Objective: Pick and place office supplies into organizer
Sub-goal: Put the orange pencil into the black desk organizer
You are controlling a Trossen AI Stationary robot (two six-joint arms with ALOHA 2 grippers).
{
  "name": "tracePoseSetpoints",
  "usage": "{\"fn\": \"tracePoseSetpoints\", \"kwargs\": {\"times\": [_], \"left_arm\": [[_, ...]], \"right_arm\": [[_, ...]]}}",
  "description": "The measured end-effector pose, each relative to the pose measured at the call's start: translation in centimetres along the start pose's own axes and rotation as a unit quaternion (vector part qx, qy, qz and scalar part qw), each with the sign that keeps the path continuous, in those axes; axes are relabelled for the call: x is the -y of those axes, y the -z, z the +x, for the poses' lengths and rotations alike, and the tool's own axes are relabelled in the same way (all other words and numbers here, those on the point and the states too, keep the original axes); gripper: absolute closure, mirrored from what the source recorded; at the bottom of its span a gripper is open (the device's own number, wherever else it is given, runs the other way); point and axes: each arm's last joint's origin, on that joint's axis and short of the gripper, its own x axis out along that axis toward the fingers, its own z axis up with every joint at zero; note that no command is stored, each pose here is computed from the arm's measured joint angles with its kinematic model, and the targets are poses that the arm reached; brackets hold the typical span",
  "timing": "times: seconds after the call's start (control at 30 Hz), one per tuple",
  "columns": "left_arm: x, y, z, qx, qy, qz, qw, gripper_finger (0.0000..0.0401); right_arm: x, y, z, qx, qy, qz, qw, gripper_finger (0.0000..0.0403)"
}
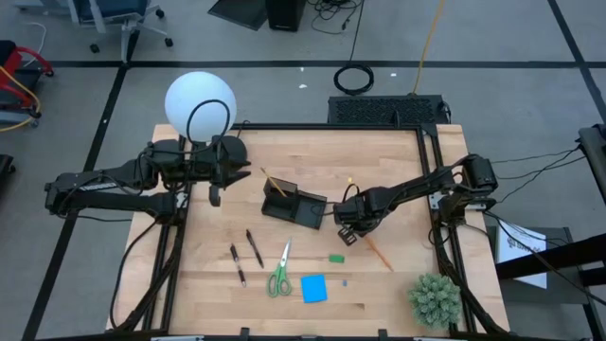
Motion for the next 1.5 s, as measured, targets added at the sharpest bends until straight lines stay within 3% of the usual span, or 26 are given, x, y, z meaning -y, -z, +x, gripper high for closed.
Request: {"fn": "tracePoseSetpoints", "kwargs": {"times": [0.17,0.47,0.93,1.13,1.5], "left_arm": [[0.0,0.0,0.0,-0.001,-0.002,0.001,1.0,0.0274],[0.0,0.0,0.0,-0.001,-0.002,0.001,1.0,0.0274],[0.0,0.0,0.0,-0.001,-0.005,0.0,1.0,0.0274],[0.0,0.0,0.0,-0.001,-0.005,0.0,1.0,0.0274],[0.0,0.0,0.0,-0.001,-0.006,0.0,1.0,0.0274]], "right_arm": [[0.3,-0.7,-1.1,0.026,-0.021,-0.003,0.999,0.0397],[0.8,-1.5,-1.5,0.006,-0.049,-0.016,0.999,0.0397],[0.5,-3.7,-2.1,0.009,-0.164,-0.057,0.985,0.0397],[-0.3,-4.3,-2.5,0.024,-0.226,-0.088,0.97,0.0397],[-2.1,-5.3,-3.8,0.07,-0.344,-0.147,0.925,0.0397]]}}
